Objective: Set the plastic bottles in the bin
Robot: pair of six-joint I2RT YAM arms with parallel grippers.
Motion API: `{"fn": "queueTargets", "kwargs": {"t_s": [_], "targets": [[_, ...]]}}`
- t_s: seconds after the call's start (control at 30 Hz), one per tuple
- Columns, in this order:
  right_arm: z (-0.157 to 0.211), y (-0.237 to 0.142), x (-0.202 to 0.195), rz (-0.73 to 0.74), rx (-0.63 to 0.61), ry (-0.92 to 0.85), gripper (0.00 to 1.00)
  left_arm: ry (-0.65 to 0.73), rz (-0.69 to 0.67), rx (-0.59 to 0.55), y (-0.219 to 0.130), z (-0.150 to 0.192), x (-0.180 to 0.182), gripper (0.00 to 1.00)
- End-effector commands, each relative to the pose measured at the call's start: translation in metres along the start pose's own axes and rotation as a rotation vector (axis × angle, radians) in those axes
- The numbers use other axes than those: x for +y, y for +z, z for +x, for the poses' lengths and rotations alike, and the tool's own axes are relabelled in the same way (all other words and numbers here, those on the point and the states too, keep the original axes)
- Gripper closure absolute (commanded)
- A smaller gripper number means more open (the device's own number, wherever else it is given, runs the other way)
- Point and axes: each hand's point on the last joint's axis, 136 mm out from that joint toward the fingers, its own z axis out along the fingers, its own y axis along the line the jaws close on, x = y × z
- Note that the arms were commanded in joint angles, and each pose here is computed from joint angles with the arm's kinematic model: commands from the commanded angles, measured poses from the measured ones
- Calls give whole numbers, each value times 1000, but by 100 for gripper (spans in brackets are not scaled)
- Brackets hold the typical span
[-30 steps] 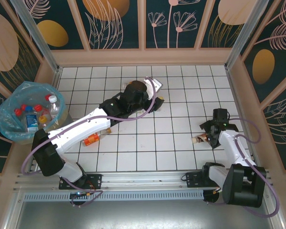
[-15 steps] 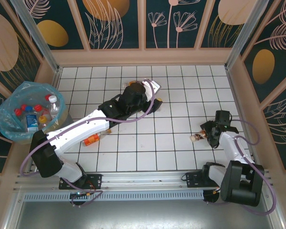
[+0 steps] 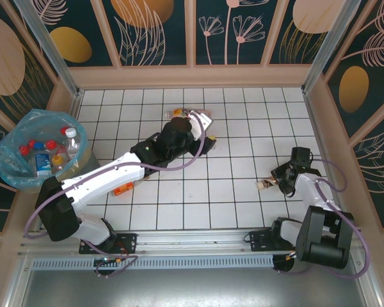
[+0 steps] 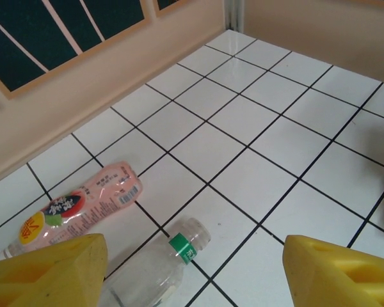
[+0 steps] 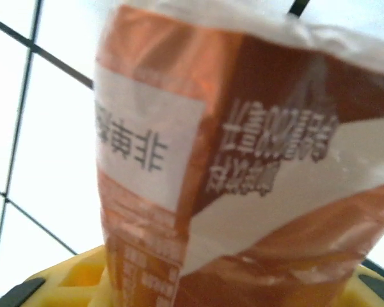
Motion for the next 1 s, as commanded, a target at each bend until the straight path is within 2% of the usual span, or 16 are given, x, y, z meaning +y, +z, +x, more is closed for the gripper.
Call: {"fn": "queueTargets", "kwargs": {"t_s": [0.0, 0.03, 0.13, 0.23, 0.33, 0.67, 0.8, 0.97], "targets": [[-2, -25, 31, -130, 11, -19, 66, 126, 52, -217, -23, -28, -10, 26], [0, -31, 39, -171, 29, -13, 66, 200, 96, -287, -32, -32, -19, 26], [12, -51, 66, -302, 104, -5, 68, 441, 213, -432, -52, -15, -48, 21], [24, -72, 89, -403, 177, 6, 68, 669, 303, -456, -57, 5, -71, 20], [33, -93, 108, -466, 197, 4, 67, 792, 340, -444, -52, 16, -86, 21], [74, -128, 165, -602, 288, -8, 66, 961, 357, -534, -42, 20, -130, 28], [90, -134, 178, -629, 327, -15, 65, 955, 347, -524, -36, 23, -131, 34], [109, -134, 186, -648, 370, -21, 65, 963, 317, -507, -30, 26, -127, 36]]}}
